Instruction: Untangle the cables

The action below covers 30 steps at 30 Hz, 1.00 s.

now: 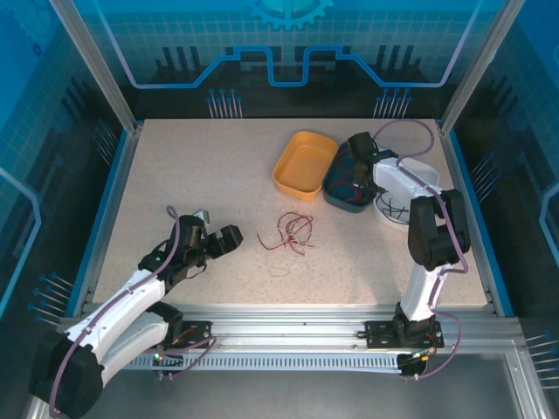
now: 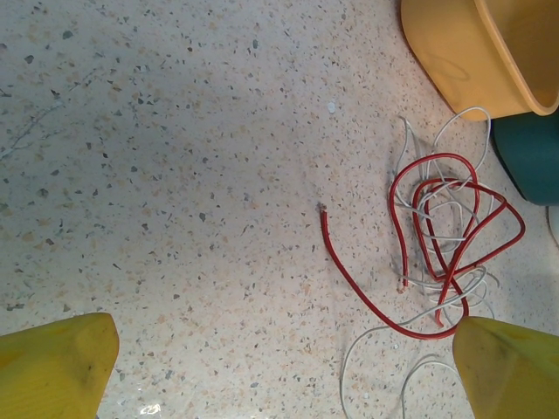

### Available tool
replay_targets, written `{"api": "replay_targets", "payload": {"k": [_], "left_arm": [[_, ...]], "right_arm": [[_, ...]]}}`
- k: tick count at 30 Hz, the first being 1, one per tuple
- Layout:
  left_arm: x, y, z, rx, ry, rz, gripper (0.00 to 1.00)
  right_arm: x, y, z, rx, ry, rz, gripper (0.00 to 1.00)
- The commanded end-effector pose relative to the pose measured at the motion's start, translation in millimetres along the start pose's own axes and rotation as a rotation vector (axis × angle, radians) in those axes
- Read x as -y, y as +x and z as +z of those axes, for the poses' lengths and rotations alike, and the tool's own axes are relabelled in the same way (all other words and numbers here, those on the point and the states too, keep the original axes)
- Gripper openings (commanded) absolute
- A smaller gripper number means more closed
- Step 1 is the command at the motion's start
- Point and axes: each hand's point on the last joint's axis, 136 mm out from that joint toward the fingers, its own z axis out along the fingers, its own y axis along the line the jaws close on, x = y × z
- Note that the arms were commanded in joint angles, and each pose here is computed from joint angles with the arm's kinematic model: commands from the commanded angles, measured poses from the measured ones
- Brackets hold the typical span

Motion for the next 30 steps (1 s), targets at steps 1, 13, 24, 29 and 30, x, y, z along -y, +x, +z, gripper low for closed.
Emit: {"api": "replay_targets", "payload": {"k": [1, 13, 24, 29, 30], "left_arm": [[-5.3, 3.8, 1.3, -0.009, -0.008, 0.003, 0.99], [-5.8, 4.5, -0.6, -0.007, -0.006, 0.002, 0.99], [-5.2, 4.7, -1.2, -0.007, -0.001, 0.001, 0.99], [-3.6, 2.8, -0.8, -0.003, 0.001, 0.002, 0.99], [-2.9, 2.6, -0.6, -0.003, 0.002, 0.004, 0.99]], "right_arm": [[1.8, -5.3, -24.1, 0.039, -0.035, 0.008, 0.17], [9.3, -14.5, -55.3, 0.088, -0.081, -0.004, 0.33], [31.9, -41.5, -46.1, 0.069, -0.013, 0.012, 0.36], [53.6, -41.9, -25.2, 0.008, -0.009, 0.114, 0.38], [56.2, -40.8, -21.1, -0.002, -0.017, 0.134, 0.38]]}}
